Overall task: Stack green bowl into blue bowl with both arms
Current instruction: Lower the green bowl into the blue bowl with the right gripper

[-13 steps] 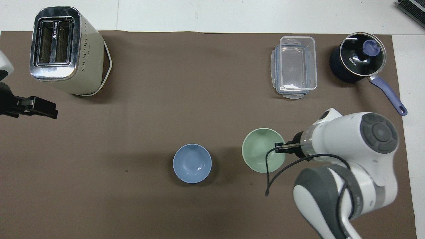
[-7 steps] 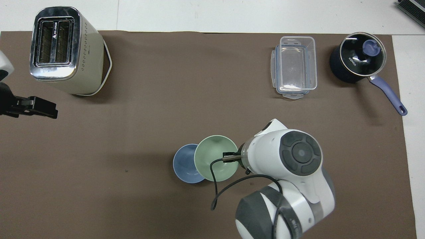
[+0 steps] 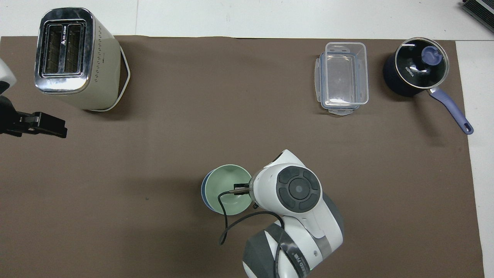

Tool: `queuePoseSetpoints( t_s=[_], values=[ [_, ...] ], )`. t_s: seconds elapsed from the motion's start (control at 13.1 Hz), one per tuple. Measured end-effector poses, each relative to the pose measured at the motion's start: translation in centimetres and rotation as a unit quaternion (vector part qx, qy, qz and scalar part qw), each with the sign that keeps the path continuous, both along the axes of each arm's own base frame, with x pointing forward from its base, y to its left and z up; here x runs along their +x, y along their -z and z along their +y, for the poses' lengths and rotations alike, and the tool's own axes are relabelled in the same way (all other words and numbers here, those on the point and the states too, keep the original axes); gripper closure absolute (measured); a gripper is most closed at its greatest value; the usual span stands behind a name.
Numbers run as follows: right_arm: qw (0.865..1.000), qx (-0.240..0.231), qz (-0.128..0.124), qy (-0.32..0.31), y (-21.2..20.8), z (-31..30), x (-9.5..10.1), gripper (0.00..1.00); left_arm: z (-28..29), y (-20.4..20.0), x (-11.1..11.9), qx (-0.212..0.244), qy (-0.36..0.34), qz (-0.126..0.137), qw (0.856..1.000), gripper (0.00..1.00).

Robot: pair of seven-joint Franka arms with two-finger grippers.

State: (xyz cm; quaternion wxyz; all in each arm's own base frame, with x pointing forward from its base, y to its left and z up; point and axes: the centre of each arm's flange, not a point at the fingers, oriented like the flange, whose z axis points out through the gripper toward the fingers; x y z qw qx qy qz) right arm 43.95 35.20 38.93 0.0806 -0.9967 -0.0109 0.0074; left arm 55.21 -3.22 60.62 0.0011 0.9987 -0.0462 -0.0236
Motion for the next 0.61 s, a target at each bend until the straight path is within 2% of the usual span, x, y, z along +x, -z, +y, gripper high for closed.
queuePoseSetpoints(
  t_s=[0.61],
  values=[
    [1.0,-0.004,0.003,0.0,3.7,1.5,-0.6,0.96,0.0,0.0,0.0,0.0,0.0,0.0,1.0,0.0]
  ],
)
